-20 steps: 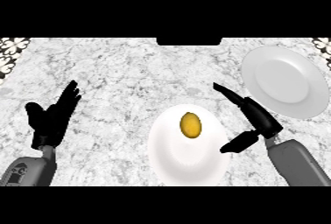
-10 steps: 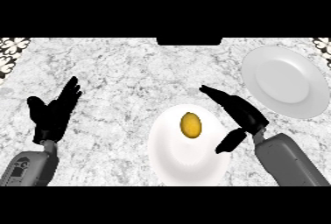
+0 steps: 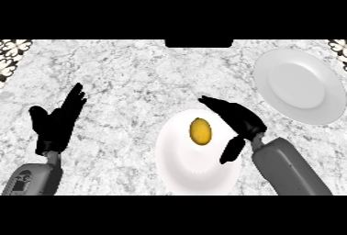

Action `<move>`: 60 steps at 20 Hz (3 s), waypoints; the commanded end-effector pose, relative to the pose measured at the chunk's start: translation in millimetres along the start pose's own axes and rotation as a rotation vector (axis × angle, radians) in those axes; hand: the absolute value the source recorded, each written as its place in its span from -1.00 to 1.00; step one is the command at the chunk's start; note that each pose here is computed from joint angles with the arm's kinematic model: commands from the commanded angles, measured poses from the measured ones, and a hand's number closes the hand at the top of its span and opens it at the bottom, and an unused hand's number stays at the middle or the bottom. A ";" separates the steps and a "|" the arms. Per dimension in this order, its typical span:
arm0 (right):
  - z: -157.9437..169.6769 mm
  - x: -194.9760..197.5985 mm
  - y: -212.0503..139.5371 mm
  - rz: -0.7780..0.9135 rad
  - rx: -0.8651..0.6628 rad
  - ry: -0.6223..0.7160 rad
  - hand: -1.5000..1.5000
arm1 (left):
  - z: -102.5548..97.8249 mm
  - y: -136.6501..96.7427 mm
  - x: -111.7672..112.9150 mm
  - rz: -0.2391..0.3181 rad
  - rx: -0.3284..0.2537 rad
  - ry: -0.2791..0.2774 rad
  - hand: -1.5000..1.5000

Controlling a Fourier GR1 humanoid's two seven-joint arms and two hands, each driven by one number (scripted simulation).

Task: Pick the lemon from the plate and place it in the plate

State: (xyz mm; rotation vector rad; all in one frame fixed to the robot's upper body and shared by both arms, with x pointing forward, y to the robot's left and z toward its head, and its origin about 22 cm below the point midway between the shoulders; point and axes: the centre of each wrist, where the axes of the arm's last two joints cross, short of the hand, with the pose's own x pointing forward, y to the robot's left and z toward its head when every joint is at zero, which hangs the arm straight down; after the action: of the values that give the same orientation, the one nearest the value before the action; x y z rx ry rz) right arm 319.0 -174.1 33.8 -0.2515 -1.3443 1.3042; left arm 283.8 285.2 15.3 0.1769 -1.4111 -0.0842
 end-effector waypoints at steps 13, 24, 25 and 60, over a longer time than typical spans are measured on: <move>-45.3 5.7 25.7 0.099 0.050 0.063 -1.00 | 1.8 4.3 7.8 0.002 0.005 0.014 0.00; -43.5 22.0 23.9 0.132 0.149 -0.067 1.00 | 15.4 7.8 14.0 -0.009 -0.018 0.003 0.00; -41.1 1.4 38.0 0.128 0.140 -0.060 1.00 | 3.7 -12.6 1.1 0.002 -0.012 -0.002 0.00; 14.6 -11.8 -121.7 0.014 -1.105 0.461 1.00 | 2.0 10.1 -1.2 0.006 -0.003 0.004 0.00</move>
State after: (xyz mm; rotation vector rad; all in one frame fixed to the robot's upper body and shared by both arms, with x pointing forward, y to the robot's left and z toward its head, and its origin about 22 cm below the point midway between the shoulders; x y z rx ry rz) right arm 379.3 -197.2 122.4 -1.2152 -1.5303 0.4149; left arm 279.6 288.6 15.5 0.1736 -1.3988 -0.0816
